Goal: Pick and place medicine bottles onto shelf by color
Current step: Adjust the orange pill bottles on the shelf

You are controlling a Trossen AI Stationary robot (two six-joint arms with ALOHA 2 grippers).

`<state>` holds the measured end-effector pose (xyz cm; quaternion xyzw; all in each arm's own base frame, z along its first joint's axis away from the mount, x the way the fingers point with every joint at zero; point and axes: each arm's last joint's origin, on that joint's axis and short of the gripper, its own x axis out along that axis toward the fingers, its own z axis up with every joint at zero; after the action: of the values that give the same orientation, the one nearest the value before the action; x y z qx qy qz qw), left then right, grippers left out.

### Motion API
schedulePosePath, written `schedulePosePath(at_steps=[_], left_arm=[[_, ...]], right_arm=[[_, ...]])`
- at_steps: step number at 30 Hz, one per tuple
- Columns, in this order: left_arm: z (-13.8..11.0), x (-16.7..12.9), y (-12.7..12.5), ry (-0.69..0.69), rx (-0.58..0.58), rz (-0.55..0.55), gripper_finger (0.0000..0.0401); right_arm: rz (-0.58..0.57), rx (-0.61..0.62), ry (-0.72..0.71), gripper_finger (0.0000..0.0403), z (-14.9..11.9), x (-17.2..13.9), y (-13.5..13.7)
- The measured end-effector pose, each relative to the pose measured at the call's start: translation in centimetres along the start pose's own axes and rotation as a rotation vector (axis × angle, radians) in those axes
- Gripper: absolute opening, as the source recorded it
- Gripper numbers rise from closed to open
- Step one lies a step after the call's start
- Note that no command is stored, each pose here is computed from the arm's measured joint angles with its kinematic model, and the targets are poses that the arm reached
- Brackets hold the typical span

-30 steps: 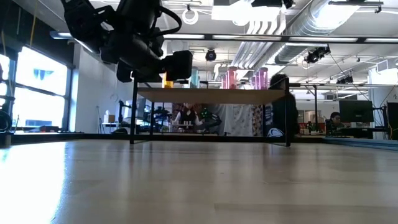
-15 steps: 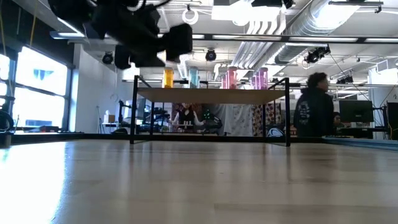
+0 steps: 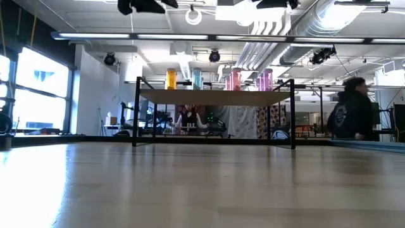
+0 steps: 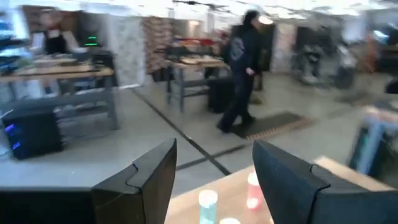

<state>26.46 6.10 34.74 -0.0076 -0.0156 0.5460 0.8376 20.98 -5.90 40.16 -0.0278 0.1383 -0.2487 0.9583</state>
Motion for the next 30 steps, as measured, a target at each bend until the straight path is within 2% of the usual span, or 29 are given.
schedulePosePath(at_steps=[6, 10, 16, 21, 23, 30], left_arm=[[3.4, 2.1, 3.9, 0.082, 0.09, -0.188, 0.0202], [3.4, 3.4, 5.9, 0.207, 0.144, -0.301, 0.0202], [1.9, 5.2, 8.0, 0.37, 0.16, -0.324, 0.0202], [1.6, 5.9, 9.5, 0.485, 0.174, -0.418, 0.0202], [1.6, 6.1, 10.1, 0.527, 0.201, -0.413, 0.0202], [1.8, 6.8, 11.7, 0.54, 0.199, -0.463, 0.0202]], right_arm=[[0.043, -0.002, 0.005, 0.0206, -0.1, 0.1, -0.3], [0.03, -0.017, 0.007, 0.0206, -0.1, 0.2, -0.7], [0.0, 0.016, 0.02, 0.0206, -0.2, 0.3, -1.4], [-0.03, 0.122, 0.011, 0.0206, -0.2, 0.5, -2.0], [-0.038, 0.159, -0.009, 0.0206, 0.0, 0.5, -2.2], [-0.027, 0.251, -0.097, 0.0206, 0.7, 1.7, -2.2]])
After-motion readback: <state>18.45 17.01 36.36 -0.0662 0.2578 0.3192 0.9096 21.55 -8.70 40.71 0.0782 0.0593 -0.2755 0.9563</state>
